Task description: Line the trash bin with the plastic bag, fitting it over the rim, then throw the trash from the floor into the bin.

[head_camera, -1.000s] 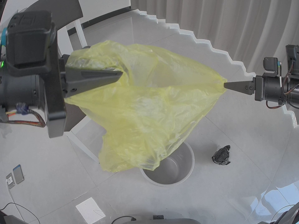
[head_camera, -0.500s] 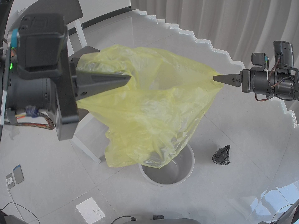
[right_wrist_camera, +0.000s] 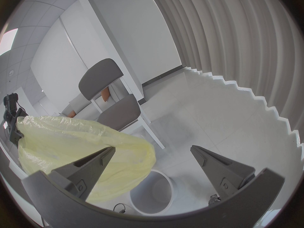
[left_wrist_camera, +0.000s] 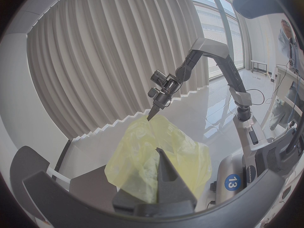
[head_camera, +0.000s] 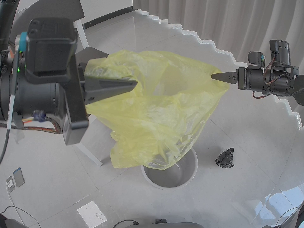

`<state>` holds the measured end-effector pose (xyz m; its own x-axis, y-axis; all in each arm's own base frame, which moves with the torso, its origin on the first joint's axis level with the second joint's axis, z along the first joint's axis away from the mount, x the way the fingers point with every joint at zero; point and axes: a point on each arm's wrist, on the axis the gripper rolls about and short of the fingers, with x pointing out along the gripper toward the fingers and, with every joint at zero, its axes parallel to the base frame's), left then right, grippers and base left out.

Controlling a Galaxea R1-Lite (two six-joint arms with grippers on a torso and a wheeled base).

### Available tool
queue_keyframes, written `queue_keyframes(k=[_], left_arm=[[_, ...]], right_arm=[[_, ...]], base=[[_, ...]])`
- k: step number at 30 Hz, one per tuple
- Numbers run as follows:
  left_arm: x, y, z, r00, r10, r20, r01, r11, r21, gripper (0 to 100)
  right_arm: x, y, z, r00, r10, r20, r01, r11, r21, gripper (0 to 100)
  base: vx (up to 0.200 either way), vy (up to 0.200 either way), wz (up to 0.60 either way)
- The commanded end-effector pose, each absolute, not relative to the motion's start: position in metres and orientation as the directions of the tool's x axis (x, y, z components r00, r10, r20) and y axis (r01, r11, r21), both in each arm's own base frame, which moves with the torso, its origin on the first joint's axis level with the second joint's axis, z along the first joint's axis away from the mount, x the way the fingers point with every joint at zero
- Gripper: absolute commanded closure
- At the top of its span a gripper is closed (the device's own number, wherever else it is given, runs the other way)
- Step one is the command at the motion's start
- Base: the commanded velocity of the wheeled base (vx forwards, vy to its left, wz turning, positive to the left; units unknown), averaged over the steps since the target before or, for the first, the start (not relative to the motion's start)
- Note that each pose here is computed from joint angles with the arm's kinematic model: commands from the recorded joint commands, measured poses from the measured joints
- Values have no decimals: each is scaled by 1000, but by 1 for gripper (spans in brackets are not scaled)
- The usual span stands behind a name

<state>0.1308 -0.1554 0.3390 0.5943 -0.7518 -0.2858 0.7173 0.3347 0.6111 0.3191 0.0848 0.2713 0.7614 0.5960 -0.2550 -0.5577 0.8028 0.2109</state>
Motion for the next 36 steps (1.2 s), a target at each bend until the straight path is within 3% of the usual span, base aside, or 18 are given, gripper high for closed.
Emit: queue_keyframes(k=[1,9,14,15,23,26,32,34,36], left_arm=[[133,-158,337,593,-750,-295,721,331,609,100],[137,-163,335,594,-751,-287,719,335,609,100],[141,-167,334,596,-754,-277,714,340,611,100],[141,-166,334,597,-753,-277,714,341,611,100],[139,-158,331,614,-738,-278,709,362,605,100],[147,-151,331,649,-707,-280,699,410,586,100],[180,-156,322,741,-619,-261,667,632,396,100],[193,-164,312,806,-550,-218,591,752,290,100],[200,-168,309,843,-507,-177,537,804,256,100]], right_arm=[[331,89,263,755,597,-271,-556,802,217,0],[329,101,260,686,675,-272,-629,738,244,0],[328,105,256,674,682,-282,-636,731,248,0],[328,105,256,674,682,-282,-635,731,249,100],[321,98,257,688,667,-284,-623,745,238,100],[314,96,256,692,660,-294,-616,751,238,100],[288,94,245,738,578,-349,-535,816,220,100],[277,93,238,747,549,-374,-506,835,216,100],[271,93,233,759,529,-379,-485,848,212,100]], base=[[0,0,0],[0,0,0],[0,0,0],[0,0,0],[0,0,0],[0,0,0],[0,0,0],[0,0,0],[0,0,0]])
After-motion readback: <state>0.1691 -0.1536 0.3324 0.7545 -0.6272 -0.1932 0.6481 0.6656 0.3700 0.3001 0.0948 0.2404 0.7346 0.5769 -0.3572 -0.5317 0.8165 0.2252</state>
